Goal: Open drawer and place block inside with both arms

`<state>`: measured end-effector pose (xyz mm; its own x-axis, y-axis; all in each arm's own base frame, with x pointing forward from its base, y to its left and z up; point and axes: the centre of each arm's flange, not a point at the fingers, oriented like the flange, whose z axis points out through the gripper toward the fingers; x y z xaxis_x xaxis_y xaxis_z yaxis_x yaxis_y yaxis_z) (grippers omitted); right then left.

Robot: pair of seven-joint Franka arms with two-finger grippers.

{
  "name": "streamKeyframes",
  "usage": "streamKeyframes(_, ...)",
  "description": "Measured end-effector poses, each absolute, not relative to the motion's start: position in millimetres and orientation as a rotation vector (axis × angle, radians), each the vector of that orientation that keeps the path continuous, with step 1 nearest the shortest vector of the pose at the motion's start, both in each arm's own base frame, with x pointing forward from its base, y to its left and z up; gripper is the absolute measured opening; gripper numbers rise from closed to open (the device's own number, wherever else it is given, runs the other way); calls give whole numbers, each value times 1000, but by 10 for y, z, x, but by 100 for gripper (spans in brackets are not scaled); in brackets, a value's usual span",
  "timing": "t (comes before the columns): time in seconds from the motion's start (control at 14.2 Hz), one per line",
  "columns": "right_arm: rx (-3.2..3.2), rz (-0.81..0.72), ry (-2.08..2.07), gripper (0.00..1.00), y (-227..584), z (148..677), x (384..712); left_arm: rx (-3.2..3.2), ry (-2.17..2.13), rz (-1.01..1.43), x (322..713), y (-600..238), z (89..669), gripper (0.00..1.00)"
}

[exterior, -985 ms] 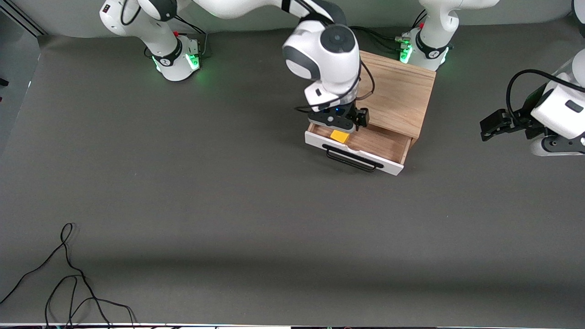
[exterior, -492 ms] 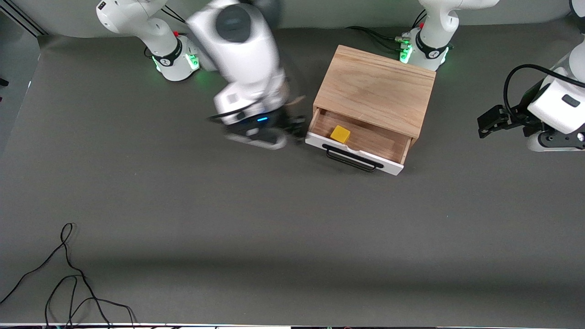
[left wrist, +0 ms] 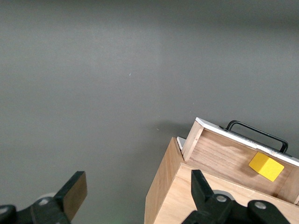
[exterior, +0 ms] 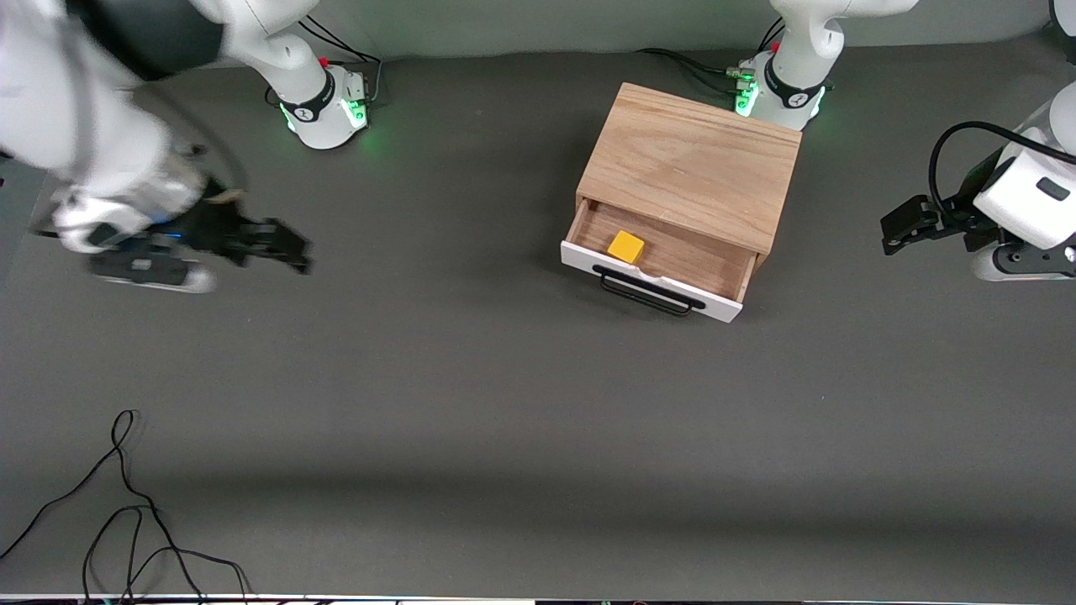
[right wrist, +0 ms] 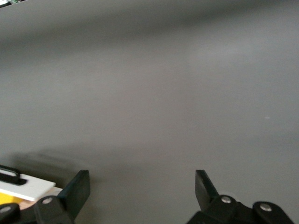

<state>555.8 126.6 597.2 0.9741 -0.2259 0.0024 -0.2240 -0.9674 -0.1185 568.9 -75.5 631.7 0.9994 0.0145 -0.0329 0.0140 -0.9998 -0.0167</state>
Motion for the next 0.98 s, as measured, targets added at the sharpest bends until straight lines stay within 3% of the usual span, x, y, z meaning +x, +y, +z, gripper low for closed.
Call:
streamKeyframes(0.35,-3021,9,339,100,412,5974,5453,-3127,-22,30,5705,-756,6326,100)
streamKeyframes(0.98,-3085,32,158,100,298,5824,5492,-3128,-23,22,5712,-756,6327,100)
